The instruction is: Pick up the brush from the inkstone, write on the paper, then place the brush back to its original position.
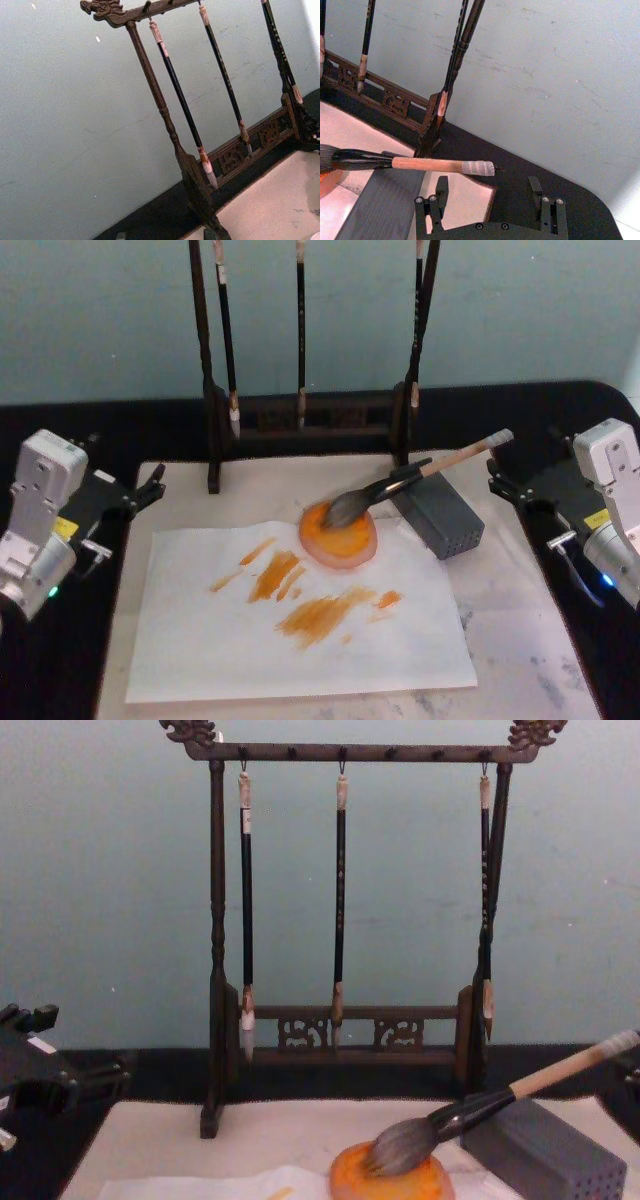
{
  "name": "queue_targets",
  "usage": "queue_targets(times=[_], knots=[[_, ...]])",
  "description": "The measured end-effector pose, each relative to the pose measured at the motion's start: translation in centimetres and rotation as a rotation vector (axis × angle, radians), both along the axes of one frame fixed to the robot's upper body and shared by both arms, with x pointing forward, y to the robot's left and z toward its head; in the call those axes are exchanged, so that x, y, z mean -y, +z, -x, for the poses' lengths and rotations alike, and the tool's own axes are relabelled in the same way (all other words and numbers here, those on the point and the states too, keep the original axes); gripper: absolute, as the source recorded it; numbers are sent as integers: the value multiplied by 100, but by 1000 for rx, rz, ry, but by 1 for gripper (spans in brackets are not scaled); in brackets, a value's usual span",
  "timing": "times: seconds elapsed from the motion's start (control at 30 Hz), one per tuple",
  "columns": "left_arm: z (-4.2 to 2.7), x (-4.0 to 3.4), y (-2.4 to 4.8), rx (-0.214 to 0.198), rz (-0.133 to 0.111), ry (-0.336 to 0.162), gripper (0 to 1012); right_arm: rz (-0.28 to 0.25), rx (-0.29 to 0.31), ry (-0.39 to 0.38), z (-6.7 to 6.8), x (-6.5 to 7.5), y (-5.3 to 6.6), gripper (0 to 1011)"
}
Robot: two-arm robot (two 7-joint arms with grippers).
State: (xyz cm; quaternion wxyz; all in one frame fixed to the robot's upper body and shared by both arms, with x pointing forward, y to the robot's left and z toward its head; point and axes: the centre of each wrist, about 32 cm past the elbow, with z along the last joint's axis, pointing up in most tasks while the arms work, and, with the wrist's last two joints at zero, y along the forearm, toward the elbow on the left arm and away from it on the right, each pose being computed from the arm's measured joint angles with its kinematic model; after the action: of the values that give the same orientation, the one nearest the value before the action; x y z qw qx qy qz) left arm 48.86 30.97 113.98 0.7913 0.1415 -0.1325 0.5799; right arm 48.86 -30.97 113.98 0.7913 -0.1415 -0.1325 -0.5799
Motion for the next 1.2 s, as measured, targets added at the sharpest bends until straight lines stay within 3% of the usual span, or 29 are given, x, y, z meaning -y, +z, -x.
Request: queue_targets(times=[1.2], knots=[[0,0,0,0,0,0,1001,0,0,0,0,0,0,1000]])
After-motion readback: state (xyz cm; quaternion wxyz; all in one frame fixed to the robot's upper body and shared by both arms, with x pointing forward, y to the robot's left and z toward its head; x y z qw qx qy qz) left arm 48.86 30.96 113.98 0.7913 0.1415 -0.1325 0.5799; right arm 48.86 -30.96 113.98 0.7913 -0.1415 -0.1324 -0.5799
